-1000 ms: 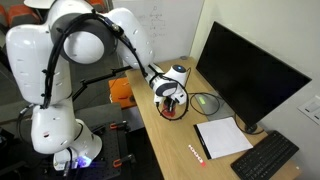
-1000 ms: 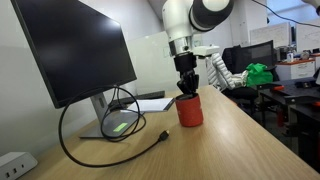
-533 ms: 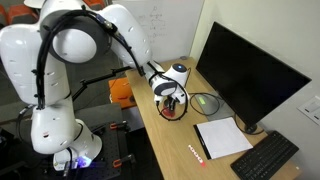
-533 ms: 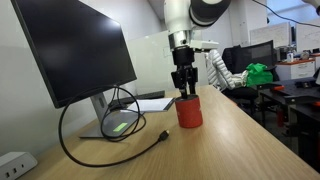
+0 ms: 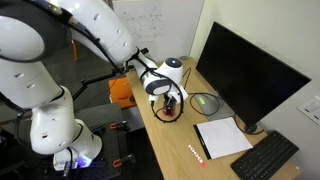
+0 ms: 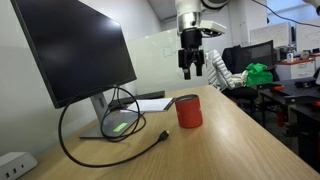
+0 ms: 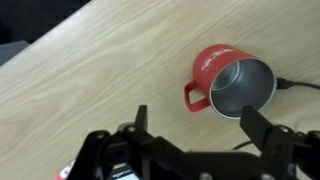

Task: Move the cup slightly to the left on the table

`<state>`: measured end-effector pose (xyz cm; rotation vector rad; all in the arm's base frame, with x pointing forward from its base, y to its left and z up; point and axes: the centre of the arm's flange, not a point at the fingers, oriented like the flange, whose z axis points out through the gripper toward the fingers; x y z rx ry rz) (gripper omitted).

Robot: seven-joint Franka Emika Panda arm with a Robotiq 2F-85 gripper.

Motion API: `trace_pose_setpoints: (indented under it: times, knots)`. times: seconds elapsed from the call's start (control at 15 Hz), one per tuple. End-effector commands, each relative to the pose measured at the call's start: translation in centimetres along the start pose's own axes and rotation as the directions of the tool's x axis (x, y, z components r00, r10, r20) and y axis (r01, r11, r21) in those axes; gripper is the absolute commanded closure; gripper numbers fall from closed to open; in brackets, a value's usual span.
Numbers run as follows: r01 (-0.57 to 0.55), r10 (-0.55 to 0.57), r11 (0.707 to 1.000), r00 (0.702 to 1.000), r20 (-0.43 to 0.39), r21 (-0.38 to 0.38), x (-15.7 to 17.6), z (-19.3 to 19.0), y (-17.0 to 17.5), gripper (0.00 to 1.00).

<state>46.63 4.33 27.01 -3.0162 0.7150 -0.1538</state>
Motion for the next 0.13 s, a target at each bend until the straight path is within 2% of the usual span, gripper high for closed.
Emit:
trace_pose_setpoints:
  times: [0.0,0.07]
  knots:
    - [0.062,-0.062,0.998,0.998,-0.016,-0.008,-1.62,-1.75,1.1,0.0]
    - [0.083,-0.083,0.997,0.996,-0.02,-0.007,-1.91,-1.96,1.22,0.0]
